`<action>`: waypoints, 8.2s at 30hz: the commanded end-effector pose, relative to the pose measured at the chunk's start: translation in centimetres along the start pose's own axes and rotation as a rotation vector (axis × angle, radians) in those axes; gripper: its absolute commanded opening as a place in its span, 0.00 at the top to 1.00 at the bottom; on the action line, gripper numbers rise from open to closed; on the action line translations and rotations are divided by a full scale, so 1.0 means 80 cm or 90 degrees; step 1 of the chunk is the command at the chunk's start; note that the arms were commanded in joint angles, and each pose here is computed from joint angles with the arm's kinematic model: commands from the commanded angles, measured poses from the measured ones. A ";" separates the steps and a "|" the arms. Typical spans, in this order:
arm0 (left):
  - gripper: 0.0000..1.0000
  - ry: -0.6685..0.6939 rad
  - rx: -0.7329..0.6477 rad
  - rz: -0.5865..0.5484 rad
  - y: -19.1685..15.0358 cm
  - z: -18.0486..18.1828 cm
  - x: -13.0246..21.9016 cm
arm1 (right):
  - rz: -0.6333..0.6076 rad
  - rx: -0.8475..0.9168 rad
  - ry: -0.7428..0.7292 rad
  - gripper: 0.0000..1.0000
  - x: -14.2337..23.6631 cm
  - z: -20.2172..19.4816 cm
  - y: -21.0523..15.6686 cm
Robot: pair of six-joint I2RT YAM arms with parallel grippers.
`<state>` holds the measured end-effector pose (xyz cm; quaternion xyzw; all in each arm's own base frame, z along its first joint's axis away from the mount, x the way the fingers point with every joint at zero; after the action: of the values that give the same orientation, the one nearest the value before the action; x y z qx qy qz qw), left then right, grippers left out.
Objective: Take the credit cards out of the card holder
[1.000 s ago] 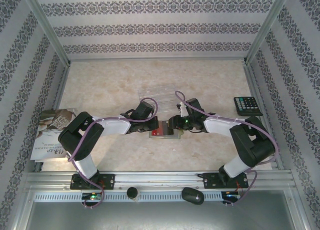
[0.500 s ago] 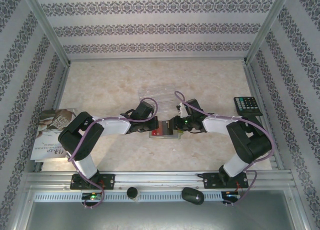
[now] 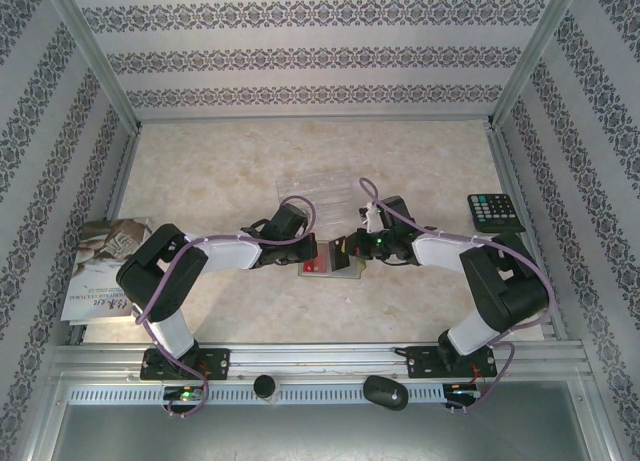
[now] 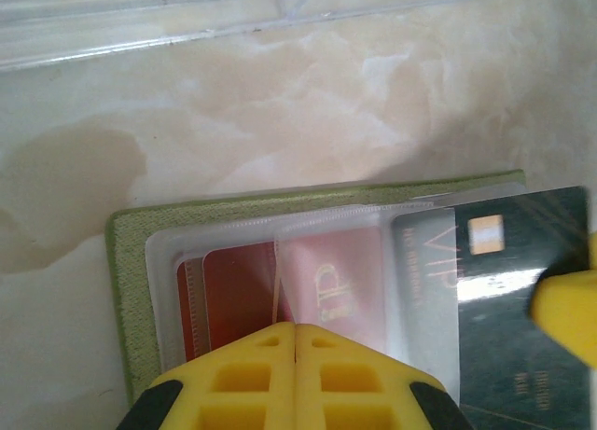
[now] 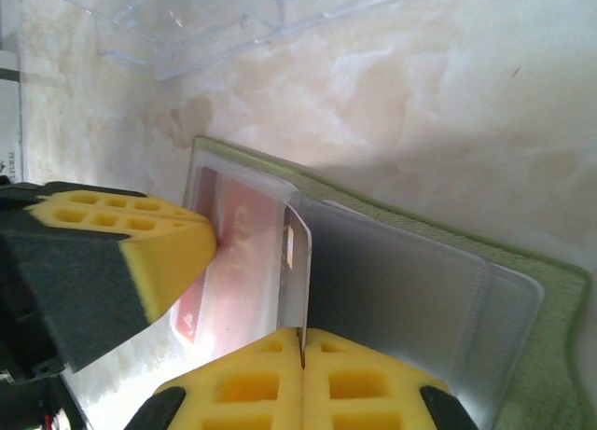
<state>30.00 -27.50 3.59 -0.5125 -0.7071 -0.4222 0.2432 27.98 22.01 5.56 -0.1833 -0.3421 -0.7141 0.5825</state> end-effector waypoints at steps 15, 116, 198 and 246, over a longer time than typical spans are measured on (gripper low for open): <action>0.61 -0.045 -0.040 -0.017 0.015 -0.024 0.052 | -0.085 0.221 -0.019 1.00 0.083 0.066 0.044; 0.39 0.132 0.196 -0.191 0.207 0.160 0.119 | 0.128 1.070 -0.235 0.99 -0.091 0.169 0.193; 0.50 -0.032 0.034 -0.092 0.008 0.030 0.074 | 0.147 0.244 -0.172 0.72 -0.068 0.043 -0.032; 0.77 0.124 -0.012 0.041 -0.036 0.060 0.008 | 0.000 0.380 -0.254 0.54 -0.030 0.065 -0.016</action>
<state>28.84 -23.59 2.71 -0.4787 -0.6868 -0.4602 0.2957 26.53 27.20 7.83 -0.1398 -0.6120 -0.5631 0.5374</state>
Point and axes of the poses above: each hand's point on the last joint's axis, 136 mm out from that joint toward the fingers, its own x axis back along the fingers, its own z axis along the line the jaws close on, y = z × x, the point moved 1 cm from there along x, back along the fingers
